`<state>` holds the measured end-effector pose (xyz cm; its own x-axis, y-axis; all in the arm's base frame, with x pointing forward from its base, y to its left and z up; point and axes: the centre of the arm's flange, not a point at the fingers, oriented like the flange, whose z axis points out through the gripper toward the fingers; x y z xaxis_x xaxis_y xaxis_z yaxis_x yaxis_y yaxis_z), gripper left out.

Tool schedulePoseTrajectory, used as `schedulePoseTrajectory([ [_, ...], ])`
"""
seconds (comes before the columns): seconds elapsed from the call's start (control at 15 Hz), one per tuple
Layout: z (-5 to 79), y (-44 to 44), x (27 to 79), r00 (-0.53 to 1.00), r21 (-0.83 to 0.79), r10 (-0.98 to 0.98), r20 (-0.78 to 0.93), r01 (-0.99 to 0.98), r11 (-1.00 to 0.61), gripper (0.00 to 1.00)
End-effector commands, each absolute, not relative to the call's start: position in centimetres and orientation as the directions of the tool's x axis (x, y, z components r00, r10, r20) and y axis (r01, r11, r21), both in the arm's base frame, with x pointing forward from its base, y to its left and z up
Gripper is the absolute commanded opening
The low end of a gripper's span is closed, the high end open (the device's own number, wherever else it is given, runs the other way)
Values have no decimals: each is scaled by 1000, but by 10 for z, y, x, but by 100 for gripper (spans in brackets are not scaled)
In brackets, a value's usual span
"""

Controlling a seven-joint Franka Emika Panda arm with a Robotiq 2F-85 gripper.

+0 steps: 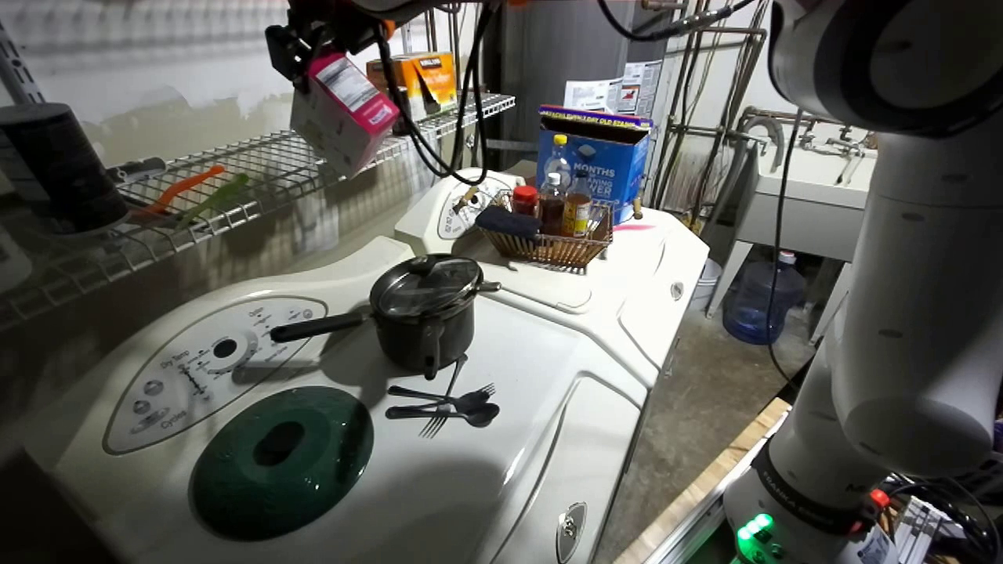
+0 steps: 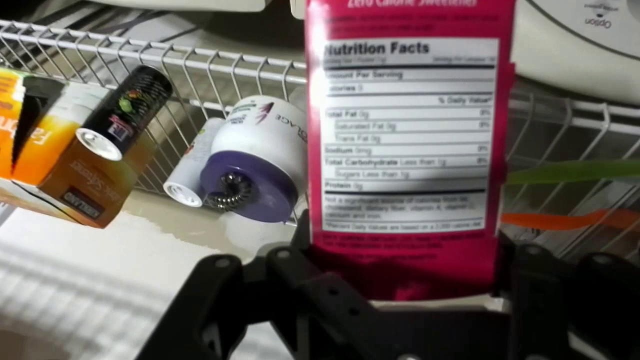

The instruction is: Put the pink box on the white rack

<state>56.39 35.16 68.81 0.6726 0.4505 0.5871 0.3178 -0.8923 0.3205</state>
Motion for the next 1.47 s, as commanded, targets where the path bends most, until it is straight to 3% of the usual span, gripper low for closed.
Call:
schedulePoseTrajectory([
  [0.0,720,399,601,640,345,452,621,295,-891,46],
  [1.4,663,412,668,276,341,432,858,323,-883,46],
])
